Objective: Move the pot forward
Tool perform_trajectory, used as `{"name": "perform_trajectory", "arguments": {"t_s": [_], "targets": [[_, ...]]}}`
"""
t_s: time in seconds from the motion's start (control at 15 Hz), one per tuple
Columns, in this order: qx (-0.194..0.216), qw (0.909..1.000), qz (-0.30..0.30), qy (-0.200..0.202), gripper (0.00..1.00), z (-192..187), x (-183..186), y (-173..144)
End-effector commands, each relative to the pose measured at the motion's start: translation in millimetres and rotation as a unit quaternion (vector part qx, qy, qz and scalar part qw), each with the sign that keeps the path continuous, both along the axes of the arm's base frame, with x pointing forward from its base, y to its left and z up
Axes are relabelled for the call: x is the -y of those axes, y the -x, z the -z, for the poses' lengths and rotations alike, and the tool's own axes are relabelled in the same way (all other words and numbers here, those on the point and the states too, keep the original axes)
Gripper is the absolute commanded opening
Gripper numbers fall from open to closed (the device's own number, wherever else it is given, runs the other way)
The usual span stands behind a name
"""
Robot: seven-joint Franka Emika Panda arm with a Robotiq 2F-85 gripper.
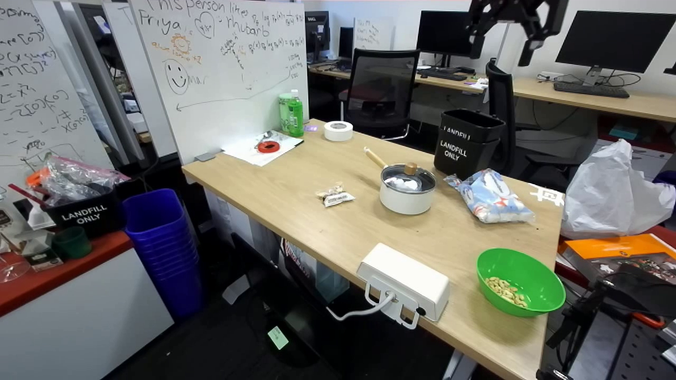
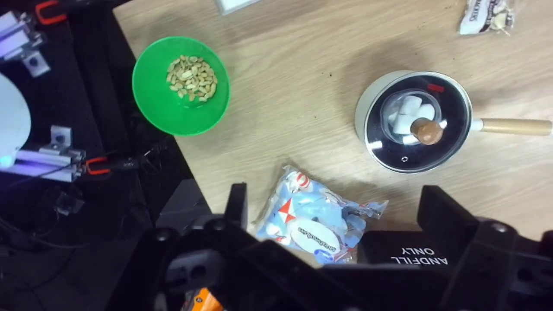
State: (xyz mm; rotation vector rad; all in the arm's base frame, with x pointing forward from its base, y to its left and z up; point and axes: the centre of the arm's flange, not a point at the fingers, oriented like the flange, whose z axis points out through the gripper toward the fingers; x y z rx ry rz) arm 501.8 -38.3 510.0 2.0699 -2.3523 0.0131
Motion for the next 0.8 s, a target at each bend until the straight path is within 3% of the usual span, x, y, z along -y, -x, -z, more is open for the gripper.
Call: {"name": "perform_trajectory", "arguments": {"t_s": [0.0, 0.2, 0.4, 0.47, 0.6, 0.73], "targets": [[-0.001, 0.9947, 0.103, -0.005, 1.00, 21.9, -8.1, -58.2], [0.003, 0.9814, 0.192, -0.004, 1.00, 48.6, -0.5, -98.9], [-0.011, 0.9598, 0.280, -0.006, 1.00, 66.4, 15.5, -128.1], [0.000, 0.9712, 0.238, -0.003, 1.00, 70.0, 14.9, -106.3], [-0.001, 0.9641, 0.266, -0.002, 1.00, 76.0, 19.8, -118.6], [-0.001, 0.9628, 0.270, -0.001, 1.00, 73.2, 16.7, -120.0]]}}
